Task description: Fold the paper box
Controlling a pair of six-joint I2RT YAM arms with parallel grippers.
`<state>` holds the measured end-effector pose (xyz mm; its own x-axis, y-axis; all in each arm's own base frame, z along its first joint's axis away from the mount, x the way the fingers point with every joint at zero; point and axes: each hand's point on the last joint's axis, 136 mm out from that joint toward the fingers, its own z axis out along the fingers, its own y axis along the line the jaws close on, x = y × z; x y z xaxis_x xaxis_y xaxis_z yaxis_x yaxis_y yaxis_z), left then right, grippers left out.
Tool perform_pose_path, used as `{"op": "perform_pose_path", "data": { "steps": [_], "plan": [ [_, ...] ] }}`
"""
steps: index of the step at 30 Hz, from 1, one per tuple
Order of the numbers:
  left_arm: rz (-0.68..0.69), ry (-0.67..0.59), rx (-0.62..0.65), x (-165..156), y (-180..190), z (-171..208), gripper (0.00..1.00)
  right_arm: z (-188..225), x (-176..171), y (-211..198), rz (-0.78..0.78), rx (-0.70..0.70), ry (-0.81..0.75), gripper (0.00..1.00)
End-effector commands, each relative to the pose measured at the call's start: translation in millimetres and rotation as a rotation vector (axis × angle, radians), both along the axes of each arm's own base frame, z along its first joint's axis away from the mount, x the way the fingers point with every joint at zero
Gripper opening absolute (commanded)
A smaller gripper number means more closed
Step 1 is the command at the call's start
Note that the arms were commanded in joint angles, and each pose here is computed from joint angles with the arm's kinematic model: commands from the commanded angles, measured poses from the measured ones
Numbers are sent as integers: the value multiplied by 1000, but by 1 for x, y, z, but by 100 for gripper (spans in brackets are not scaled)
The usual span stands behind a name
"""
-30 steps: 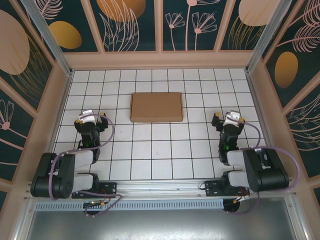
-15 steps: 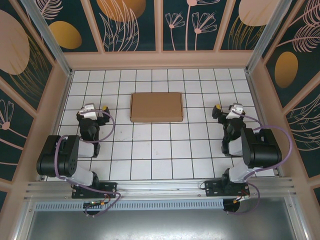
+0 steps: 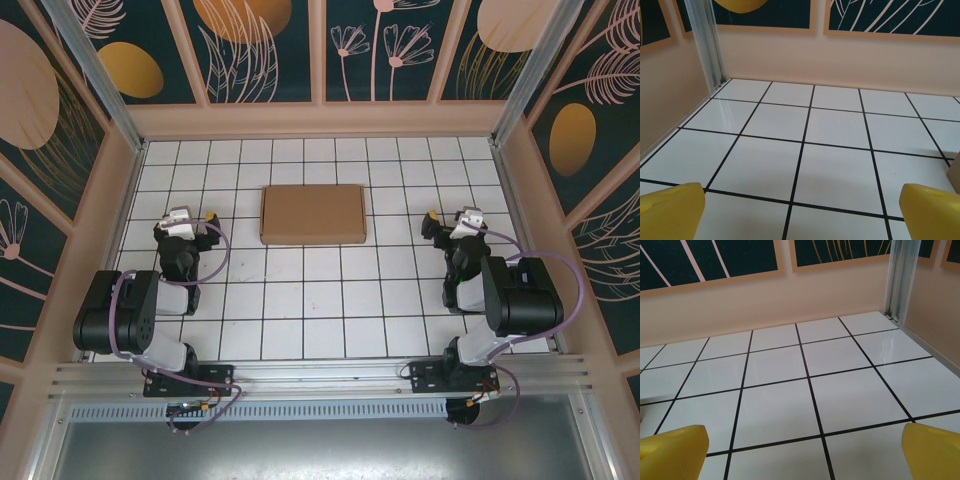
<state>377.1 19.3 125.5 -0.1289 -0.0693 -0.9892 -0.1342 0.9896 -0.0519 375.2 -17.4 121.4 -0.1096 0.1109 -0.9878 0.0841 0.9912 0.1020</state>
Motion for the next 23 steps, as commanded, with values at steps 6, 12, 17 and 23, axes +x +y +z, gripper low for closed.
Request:
{"op": "perform_pose_path", "data": {
  "steps": [6, 12, 17, 23],
  "plan": [
    [-11, -42, -4, 0, -1, 10, 99, 6, -1, 2, 8, 4, -22, 99],
    [-12, -40, -3, 1, -1, 10, 99, 6, -1, 2, 8, 3, -22, 99],
    [-11, -41, -4, 1, -1, 10, 99, 6, -1, 3, 8, 3, -22, 99],
    [-11, -41, -4, 0, -1, 10, 99, 5, -1, 2, 9, 4, -19, 99]
  ]
}}
